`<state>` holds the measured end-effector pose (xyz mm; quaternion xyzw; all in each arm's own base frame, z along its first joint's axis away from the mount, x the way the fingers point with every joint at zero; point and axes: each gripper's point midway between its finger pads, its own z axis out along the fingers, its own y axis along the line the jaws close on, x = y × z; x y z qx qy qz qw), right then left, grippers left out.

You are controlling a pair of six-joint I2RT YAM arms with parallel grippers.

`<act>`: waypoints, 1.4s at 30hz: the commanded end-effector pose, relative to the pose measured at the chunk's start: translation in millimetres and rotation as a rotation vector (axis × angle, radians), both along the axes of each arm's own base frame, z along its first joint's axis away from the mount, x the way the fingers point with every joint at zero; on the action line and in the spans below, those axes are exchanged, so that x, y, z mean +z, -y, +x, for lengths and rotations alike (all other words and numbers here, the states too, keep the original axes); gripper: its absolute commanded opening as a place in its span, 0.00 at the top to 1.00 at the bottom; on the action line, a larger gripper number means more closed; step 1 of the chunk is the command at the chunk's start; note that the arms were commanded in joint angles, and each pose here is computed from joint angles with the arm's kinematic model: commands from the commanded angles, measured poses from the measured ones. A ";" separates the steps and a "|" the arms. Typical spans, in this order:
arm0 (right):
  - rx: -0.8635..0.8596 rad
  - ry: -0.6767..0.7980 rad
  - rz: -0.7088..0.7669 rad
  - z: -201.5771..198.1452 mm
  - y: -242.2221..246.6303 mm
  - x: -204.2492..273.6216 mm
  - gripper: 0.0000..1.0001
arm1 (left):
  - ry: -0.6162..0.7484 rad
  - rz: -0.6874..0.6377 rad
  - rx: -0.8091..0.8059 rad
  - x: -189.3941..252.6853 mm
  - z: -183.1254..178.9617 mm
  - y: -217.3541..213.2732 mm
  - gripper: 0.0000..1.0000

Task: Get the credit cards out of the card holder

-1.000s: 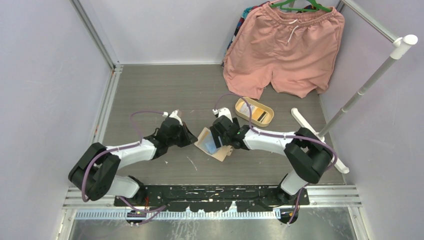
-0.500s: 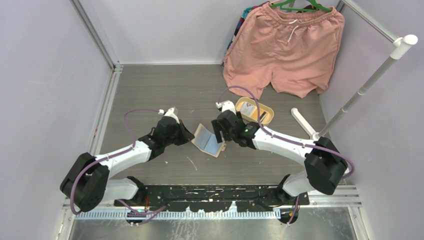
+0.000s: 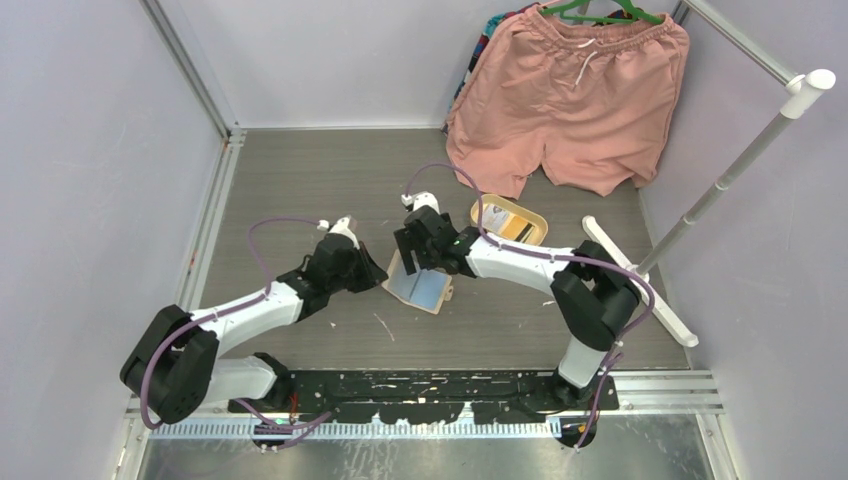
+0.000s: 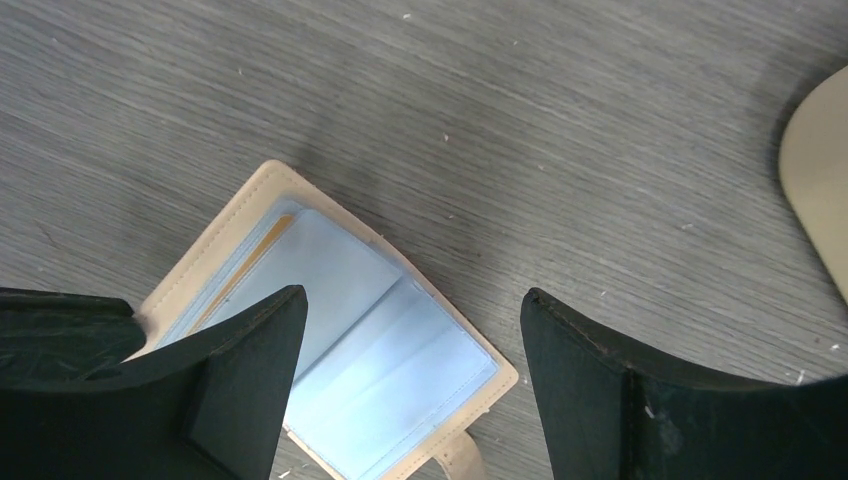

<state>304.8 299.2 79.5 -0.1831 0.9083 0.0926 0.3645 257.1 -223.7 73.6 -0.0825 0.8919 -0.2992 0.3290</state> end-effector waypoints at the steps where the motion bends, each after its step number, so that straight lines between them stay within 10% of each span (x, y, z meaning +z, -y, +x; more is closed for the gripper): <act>1: 0.024 0.041 0.072 9.7 -23.9 17.9 0.16 | 0.061 -0.020 -0.003 22.2 13.2 8.0 1.00; 34: 0.024 -0.049 -0.154 -40.2 18.0 -51.3 0.16 | 0.046 0.024 0.042 8.9 12.6 -3.4 1.00; 42: -0.002 0.086 0.010 -25.0 2.7 11.2 0.16 | 0.034 0.017 0.045 4.7 9.1 -3.8 1.00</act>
